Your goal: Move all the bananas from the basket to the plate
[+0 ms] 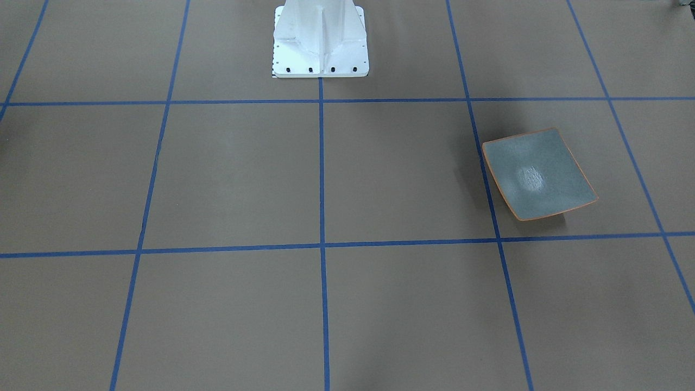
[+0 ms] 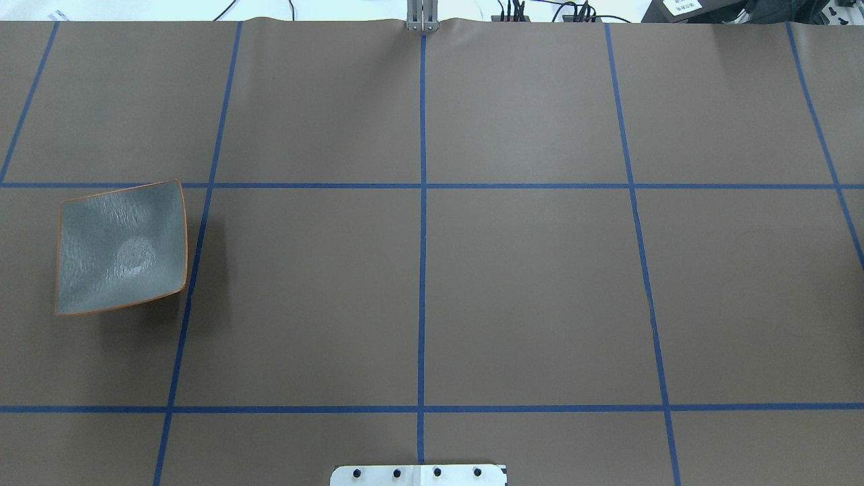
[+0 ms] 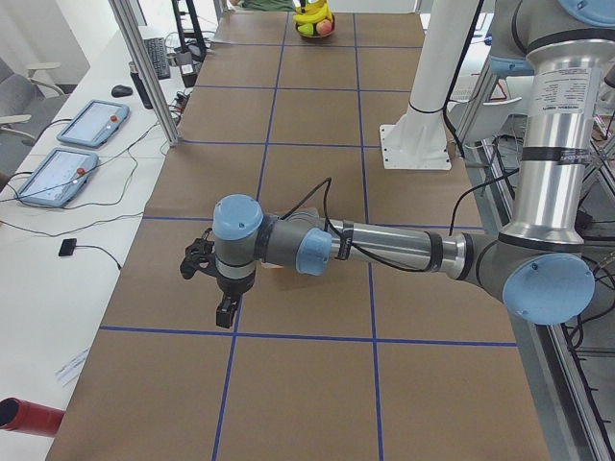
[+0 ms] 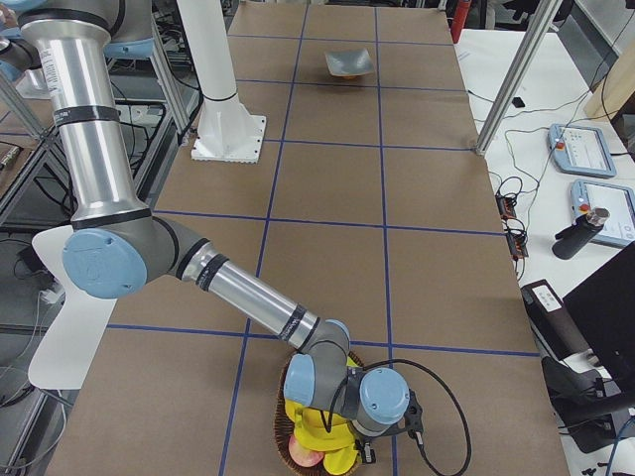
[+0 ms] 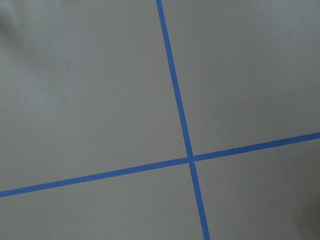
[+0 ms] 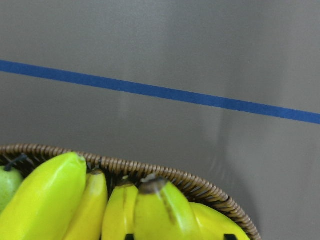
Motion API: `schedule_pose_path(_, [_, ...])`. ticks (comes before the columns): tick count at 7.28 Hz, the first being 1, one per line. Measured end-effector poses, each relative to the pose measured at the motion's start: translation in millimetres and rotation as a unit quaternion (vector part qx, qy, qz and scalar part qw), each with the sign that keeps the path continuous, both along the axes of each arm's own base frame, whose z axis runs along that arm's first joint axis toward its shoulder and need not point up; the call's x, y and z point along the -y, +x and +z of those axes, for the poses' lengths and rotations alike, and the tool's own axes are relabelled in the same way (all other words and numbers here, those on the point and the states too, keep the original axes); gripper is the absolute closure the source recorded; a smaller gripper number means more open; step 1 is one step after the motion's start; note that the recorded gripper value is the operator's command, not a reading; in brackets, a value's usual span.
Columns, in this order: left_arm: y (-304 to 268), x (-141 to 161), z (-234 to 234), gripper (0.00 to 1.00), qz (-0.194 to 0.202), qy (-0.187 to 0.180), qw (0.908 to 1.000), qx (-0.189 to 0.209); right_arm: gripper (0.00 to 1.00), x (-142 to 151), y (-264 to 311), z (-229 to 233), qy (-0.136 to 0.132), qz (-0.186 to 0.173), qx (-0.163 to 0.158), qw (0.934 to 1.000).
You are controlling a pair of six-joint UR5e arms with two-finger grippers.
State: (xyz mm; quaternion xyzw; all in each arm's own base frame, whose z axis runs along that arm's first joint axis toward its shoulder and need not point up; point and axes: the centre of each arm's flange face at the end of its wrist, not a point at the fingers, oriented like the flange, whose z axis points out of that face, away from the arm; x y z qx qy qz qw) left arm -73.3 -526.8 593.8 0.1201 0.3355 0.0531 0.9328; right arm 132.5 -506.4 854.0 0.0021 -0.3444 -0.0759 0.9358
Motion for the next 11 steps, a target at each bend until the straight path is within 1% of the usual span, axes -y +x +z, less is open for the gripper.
schedule_pose_path(4, [0,1,1,0.0,-0.003,-0.004,1.0,-0.001,1.0,19,2,-42,-0.014,0.002,0.001,0.9999])
schedule_pose_path(6, [0,1,1,0.0,-0.004,-0.005,1.0,-0.001,1.0,29,4,-62,-0.006,0.0,-0.001,1.0])
schedule_pose_path(7, [0,1,1,0.0,-0.004,-0.005,1.0,-0.001,1.0,36,6,-85,-0.005,-0.001,-0.002,1.0])
schedule_pose_path(8, [0,1,0,0.0,-0.004,-0.005,1.0,-0.001,1.0,47,9,-117,-0.006,-0.001,-0.002,1.0])
schedule_pose_path(10, [0,2,-1,0.0,-0.004,-0.004,1.0,-0.002,1.0,87,13,-205,-0.007,0.0,0.002,1.0])
schedule_pose_path(11, [0,2,-3,0.0,-0.004,-0.002,1.0,-0.002,1.0,108,0,-242,-0.007,0.003,0.016,0.9998])
